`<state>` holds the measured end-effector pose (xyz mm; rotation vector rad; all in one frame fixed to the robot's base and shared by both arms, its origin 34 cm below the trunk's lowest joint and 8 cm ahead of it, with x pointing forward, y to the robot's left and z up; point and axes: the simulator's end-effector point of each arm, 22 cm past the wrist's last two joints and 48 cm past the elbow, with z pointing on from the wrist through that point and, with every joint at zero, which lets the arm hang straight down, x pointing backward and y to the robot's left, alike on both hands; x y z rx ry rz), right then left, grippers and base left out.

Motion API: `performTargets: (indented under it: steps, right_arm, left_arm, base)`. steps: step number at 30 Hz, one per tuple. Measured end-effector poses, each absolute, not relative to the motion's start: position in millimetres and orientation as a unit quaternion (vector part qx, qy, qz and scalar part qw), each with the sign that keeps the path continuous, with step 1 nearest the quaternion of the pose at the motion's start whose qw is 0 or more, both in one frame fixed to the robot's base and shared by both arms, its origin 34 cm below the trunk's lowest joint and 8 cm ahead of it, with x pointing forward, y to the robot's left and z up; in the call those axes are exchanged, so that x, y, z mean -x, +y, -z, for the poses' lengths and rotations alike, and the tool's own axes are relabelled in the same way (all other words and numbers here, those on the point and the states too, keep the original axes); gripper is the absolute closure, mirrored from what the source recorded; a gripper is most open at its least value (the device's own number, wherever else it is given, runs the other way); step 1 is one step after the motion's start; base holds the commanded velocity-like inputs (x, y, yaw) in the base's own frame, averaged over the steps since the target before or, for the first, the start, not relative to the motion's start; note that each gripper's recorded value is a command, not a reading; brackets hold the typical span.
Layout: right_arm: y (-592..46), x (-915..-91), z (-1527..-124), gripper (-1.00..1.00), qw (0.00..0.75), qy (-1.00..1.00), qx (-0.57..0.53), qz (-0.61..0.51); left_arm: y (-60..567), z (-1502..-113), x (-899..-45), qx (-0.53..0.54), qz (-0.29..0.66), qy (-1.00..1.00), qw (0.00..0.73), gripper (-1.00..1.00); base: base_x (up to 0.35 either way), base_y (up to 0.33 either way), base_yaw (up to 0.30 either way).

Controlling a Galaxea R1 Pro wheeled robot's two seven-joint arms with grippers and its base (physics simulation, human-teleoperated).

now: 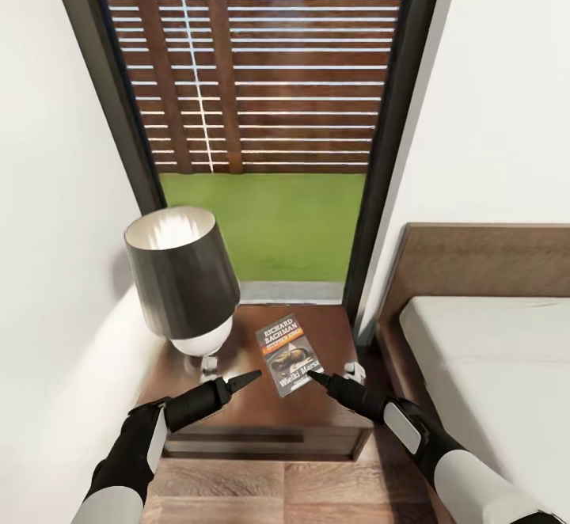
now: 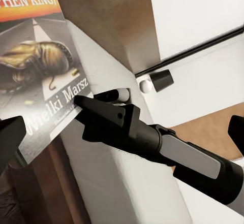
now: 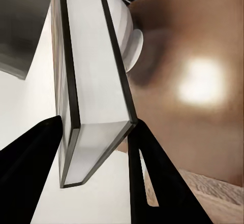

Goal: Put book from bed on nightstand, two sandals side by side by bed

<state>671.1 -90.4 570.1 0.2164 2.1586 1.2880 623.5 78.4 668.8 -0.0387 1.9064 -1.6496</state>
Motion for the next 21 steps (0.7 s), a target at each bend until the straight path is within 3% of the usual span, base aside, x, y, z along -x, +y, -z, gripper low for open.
performTargets:
  steps: [6, 21]
  right_arm:
    - [-90.4, -671.3, -569.9, 1.0, 0.304, 0.815, -0.082, -0.487]
    - [-90.5, -670.0, -561.6, 1.0, 0.304, 0.815, -0.082, -0.486]
  left_arm:
    - [78.4, -668.4, -623.5, 0.015, 0.623, 0.72, 0.305, -1.0]
    - [78.4, -659.9, -622.2, 0.015, 0.623, 0.72, 0.305, -1.0]
  base:
    - [0.189, 0.0, 0.0]
    - [0.009, 0.0, 0.0]
